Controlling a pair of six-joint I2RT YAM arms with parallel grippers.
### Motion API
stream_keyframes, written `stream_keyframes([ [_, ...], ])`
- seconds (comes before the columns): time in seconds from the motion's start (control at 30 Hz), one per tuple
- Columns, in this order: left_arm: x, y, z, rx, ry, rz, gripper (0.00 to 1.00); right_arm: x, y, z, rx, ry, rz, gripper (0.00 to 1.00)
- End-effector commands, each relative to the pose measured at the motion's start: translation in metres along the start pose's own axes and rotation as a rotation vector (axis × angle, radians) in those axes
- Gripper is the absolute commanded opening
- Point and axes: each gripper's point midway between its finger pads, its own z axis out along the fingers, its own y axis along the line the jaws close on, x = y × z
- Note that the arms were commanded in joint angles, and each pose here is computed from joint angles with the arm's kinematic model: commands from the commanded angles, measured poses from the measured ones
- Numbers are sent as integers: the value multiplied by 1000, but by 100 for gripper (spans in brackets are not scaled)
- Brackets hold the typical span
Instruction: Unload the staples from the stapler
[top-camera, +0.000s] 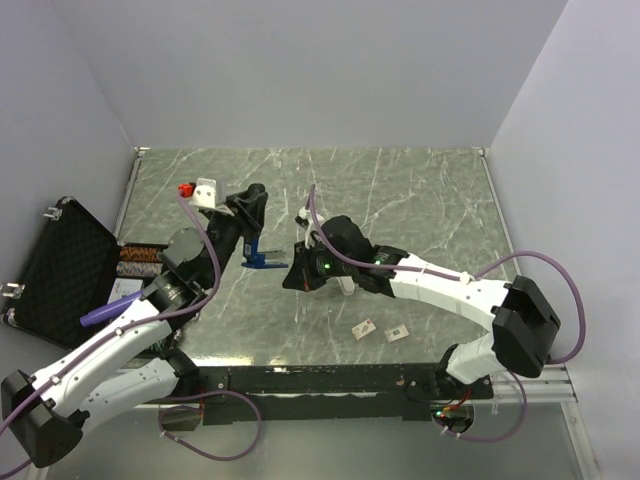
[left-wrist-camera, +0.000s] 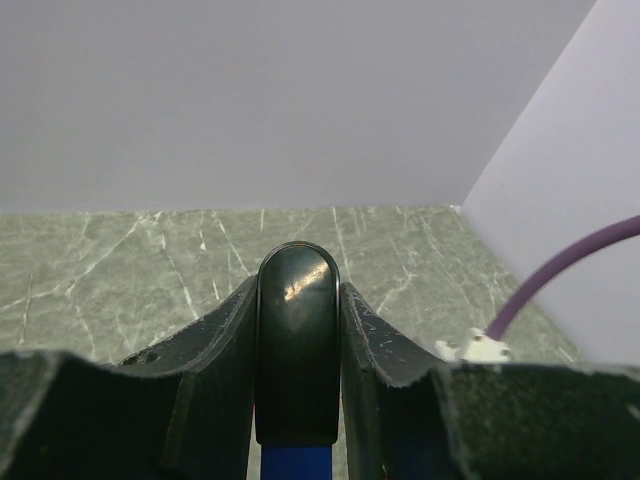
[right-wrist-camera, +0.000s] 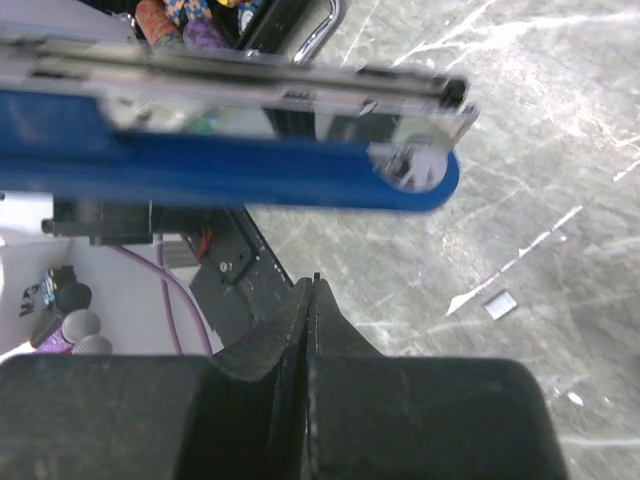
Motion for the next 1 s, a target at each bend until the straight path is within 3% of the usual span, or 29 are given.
stream_keyframes([
  [0.0,-47,-17,-8,66,-115,-91,1,-16,10,15,-44,-42,33,0],
  [0.23,-49,-22,-12,93,-100,-100,1,-28,3,25,-10,-88,46,0],
  [0.97,-22,-27,-34,165,21,-116,1,-63,-14,2,135,-194,-28,0],
])
